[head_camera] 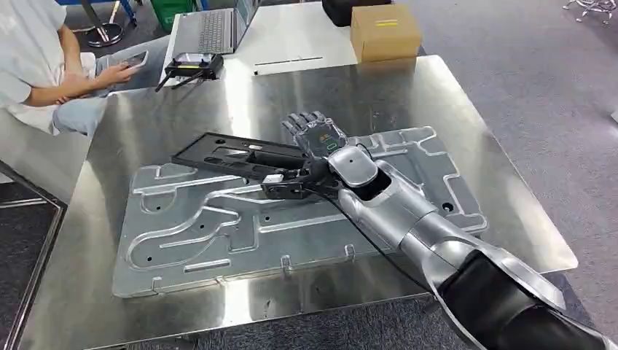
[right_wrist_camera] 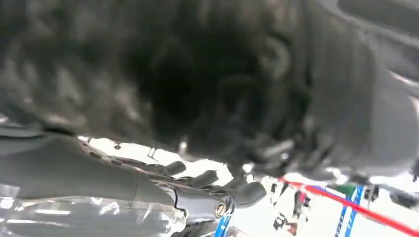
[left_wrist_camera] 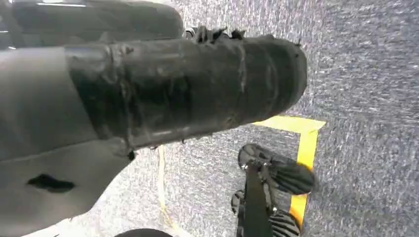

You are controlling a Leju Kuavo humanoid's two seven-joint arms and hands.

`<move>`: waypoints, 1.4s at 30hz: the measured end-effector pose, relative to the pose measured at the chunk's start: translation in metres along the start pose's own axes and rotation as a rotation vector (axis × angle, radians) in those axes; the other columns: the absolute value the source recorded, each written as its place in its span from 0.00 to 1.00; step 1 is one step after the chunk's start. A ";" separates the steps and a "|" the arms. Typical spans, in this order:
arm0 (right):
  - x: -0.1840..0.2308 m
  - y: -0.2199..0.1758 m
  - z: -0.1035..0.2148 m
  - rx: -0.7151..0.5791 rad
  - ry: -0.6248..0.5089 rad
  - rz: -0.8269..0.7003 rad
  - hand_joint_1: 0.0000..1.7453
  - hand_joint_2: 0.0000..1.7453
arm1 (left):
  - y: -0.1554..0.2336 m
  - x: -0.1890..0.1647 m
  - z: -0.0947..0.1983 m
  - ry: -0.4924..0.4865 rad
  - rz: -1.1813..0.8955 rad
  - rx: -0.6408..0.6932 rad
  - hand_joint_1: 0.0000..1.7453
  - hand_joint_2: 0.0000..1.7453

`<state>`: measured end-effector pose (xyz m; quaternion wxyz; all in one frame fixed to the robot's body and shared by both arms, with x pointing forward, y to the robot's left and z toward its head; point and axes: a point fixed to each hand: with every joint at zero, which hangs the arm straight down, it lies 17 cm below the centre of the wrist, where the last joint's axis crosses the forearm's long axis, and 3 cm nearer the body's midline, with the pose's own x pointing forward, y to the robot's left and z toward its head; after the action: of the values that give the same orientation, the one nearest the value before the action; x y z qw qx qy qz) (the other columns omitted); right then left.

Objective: Take the parts from the cabinet and place them on the table.

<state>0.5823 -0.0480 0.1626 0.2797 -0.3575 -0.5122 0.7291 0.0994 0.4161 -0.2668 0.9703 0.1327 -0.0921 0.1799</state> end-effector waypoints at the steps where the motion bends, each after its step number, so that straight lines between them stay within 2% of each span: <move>1: 0.000 0.001 0.000 0.001 0.000 0.002 0.00 0.00 | 0.000 0.001 0.000 -0.002 0.000 0.000 0.00 0.00; 20: -0.004 0.021 0.005 0.035 0.008 0.006 0.00 0.00 | 0.005 0.004 -0.001 -0.017 0.005 0.017 0.00 0.00; 42: 0.000 0.018 0.005 0.030 0.003 0.006 0.00 0.00 | 0.006 0.004 -0.001 -0.009 0.015 0.020 0.00 0.00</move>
<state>0.5778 -0.0560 0.1467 0.2837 -0.3559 -0.4999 0.7369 0.1008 0.4234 -0.2653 0.9671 0.1427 -0.0956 0.1874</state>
